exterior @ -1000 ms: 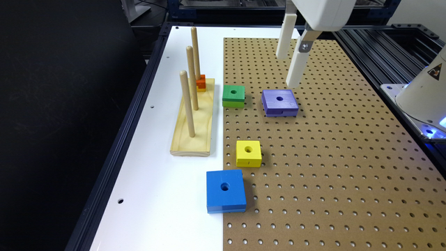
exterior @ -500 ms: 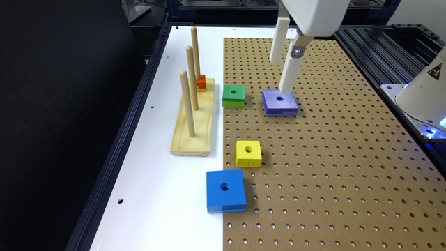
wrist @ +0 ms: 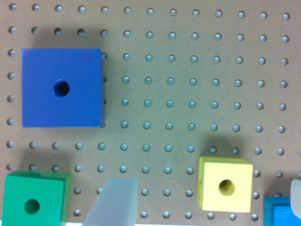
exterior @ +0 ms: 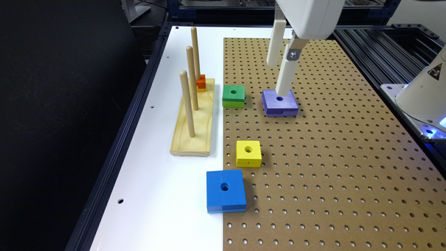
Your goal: Pick up yellow block.
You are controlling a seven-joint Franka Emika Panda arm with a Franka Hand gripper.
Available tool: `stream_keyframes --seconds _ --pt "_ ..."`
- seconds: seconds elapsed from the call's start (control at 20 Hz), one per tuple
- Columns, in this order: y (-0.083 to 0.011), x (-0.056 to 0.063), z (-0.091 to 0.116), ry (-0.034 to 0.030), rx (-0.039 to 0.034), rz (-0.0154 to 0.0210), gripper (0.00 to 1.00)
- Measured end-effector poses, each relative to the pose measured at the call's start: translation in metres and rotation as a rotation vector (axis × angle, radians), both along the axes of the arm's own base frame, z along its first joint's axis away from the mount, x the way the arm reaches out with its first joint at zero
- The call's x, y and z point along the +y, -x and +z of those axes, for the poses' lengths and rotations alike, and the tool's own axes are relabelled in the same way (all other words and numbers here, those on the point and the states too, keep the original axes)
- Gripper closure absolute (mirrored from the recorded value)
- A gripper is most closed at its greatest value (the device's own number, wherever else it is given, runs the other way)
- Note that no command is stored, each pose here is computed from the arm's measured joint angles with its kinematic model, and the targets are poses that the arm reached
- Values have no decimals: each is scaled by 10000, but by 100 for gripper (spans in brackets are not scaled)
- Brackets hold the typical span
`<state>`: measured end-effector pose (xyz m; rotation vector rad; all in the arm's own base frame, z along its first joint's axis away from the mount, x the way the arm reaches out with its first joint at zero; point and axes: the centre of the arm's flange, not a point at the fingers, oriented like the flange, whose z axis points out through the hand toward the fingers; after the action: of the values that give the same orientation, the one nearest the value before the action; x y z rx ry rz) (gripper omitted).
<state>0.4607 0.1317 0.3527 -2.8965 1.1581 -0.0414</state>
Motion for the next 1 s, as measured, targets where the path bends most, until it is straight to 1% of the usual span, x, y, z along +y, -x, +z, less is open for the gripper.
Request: stream_keyframes --seconds 0.1,0.15,0.3,0.45,0.55,0.6,0.65,0.7,0.75,0.9,0.95,1.0 --pt "13 84 3 5 -12 -4 0" --pt "20 113 5 7 -17 -13 0" --pt "19 140 13 3 -37 -7 0" --pt "6 152 13 -9 -39 2 0" --pt "-13 158 6 -25 -25 3 0" --pt "-18 159 -7 -28 2 4 0" --pt "-22 161 -35 -31 45 5 0" --pt "-32 164 -82 -50 80 6 0" --pt "-46 168 -141 -80 100 6 0" --pt "-98 180 -358 -193 145 4 0" --pt "-112 178 -419 -221 155 -3 0" --pt "-123 172 -452 -240 154 -21 0"
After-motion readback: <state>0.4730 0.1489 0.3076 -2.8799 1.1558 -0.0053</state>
